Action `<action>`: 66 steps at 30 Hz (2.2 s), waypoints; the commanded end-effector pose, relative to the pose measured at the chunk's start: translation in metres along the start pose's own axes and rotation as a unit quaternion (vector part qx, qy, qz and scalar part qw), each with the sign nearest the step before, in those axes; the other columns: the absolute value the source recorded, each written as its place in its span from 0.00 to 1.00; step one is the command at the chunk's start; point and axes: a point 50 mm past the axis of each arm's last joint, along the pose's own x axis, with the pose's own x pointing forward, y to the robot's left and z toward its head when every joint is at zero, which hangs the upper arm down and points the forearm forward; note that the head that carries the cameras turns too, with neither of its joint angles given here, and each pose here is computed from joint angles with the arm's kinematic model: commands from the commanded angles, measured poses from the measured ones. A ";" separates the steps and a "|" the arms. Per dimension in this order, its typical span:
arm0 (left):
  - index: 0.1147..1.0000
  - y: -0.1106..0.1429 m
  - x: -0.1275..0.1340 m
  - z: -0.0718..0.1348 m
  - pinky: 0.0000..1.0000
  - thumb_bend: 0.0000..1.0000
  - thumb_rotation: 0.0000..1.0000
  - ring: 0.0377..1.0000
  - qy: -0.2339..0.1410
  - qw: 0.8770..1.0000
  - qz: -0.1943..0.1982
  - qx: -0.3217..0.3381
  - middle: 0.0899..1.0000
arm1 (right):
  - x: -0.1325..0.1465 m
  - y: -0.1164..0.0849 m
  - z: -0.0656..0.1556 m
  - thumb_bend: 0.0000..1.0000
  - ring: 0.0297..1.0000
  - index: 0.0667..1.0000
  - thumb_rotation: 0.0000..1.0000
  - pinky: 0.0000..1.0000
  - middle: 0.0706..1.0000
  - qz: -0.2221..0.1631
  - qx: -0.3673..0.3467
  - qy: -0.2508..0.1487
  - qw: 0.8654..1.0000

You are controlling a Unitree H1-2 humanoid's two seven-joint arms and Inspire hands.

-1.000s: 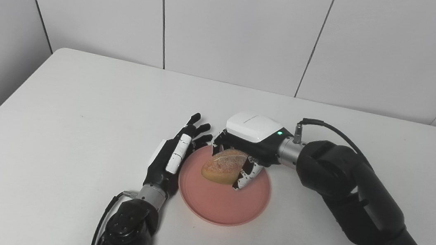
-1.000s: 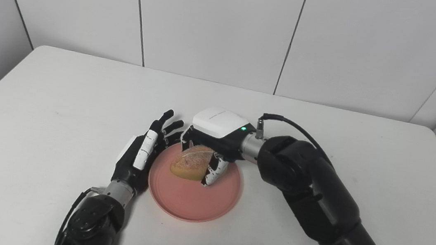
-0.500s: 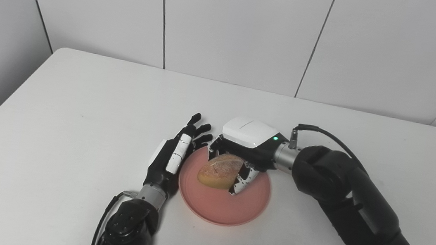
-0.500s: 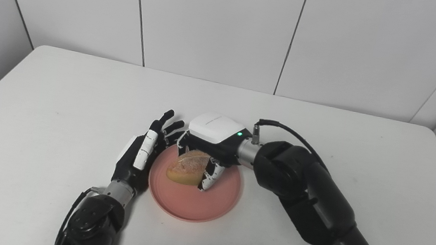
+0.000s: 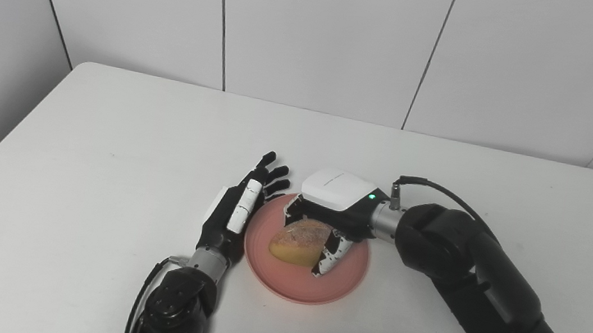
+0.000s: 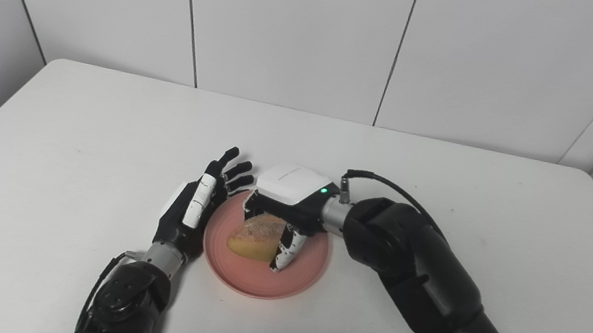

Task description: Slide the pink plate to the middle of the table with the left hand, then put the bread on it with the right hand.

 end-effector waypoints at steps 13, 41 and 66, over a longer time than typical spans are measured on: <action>0.93 -0.004 0.003 0.001 0.85 0.90 0.89 0.86 0.000 1.000 -0.008 -0.005 0.88 | -0.018 -0.019 -0.003 1.00 0.67 0.61 0.34 0.62 0.66 -0.056 0.006 -0.002 0.998; 0.97 -0.003 -0.013 -0.003 1.00 0.86 0.97 0.98 -0.051 0.995 0.019 0.080 0.95 | -0.047 0.055 0.010 0.76 0.82 0.99 1.00 0.79 0.88 -0.462 0.363 0.049 0.808; 1.00 -0.016 -0.027 -0.017 1.00 0.79 1.00 1.00 -0.092 0.987 0.067 0.112 1.00 | -0.018 0.152 0.052 0.75 1.00 1.00 1.00 1.00 1.00 -0.538 0.600 0.151 0.572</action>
